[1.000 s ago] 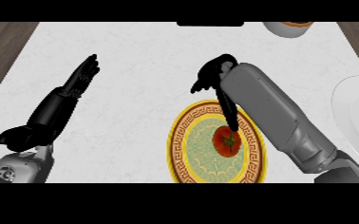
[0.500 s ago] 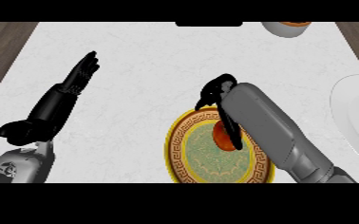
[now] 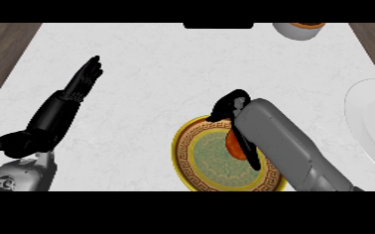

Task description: Pick the tomato from the plate and place it in the plate

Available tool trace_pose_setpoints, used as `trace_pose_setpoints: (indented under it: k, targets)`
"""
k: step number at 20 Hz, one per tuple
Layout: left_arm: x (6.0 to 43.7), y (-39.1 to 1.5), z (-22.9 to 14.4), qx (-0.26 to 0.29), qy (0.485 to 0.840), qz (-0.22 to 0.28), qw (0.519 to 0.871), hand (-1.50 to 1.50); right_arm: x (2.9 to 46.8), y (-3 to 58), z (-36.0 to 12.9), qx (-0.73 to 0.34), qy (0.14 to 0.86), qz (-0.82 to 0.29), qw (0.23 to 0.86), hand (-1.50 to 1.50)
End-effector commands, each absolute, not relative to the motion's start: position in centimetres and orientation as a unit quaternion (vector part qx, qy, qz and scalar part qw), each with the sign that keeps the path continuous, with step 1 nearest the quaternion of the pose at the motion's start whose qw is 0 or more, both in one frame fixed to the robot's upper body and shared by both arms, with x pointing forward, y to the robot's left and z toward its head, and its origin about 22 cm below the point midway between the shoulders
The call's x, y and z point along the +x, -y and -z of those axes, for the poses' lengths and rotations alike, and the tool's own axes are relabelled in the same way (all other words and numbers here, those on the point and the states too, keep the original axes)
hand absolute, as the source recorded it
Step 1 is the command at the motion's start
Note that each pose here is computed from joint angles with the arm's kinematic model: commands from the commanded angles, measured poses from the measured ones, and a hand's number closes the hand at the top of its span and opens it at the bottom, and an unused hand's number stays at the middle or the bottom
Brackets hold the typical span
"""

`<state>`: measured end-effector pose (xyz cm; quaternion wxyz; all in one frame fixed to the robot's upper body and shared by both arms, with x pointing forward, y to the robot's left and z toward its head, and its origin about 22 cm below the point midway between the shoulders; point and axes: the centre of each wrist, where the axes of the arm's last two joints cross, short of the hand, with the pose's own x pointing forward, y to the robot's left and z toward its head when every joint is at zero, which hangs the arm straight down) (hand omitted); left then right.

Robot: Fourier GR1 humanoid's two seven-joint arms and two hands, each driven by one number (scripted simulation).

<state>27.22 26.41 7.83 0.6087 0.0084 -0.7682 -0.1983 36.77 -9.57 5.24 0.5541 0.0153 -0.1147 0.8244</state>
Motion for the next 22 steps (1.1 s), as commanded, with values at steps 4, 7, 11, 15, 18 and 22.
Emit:
trace_pose_setpoints:
  k: [4,7,11,15,18,22]
  targets:
    - [27.9,-27.9,-6.8,0.005,0.766,0.196,0.612,0.0,33.6,10.6,-1.9,0.038,0.08,-0.845,0.528,-1.5]
    - [26.9,-26.2,-7.3,0.002,0.766,0.199,0.611,0.0,32.5,11.4,-3.7,0.062,0.124,-0.86,0.491,1.5]
    - [27.0,-26.9,-6.9,0.011,0.767,0.2,0.609,0.0,31.8,11.0,-3.0,0.062,0.138,-0.863,0.482,1.5]
    - [28.0,-26.5,-6.6,0.007,0.771,0.2,0.604,0.0,34.0,9.0,-4.4,0.024,0.176,-0.849,0.498,1.5]
    - [28.0,-26.3,-8.0,0.013,0.773,0.195,0.603,0.0,37.4,16.3,-5.2,-0.181,0.17,-0.734,0.632,1.5]
    - [27.8,-27.4,-7.5,0.029,0.765,0.181,0.618,0.0,39.8,24.1,-8.8,-0.378,0.15,-0.567,0.716,1.5]
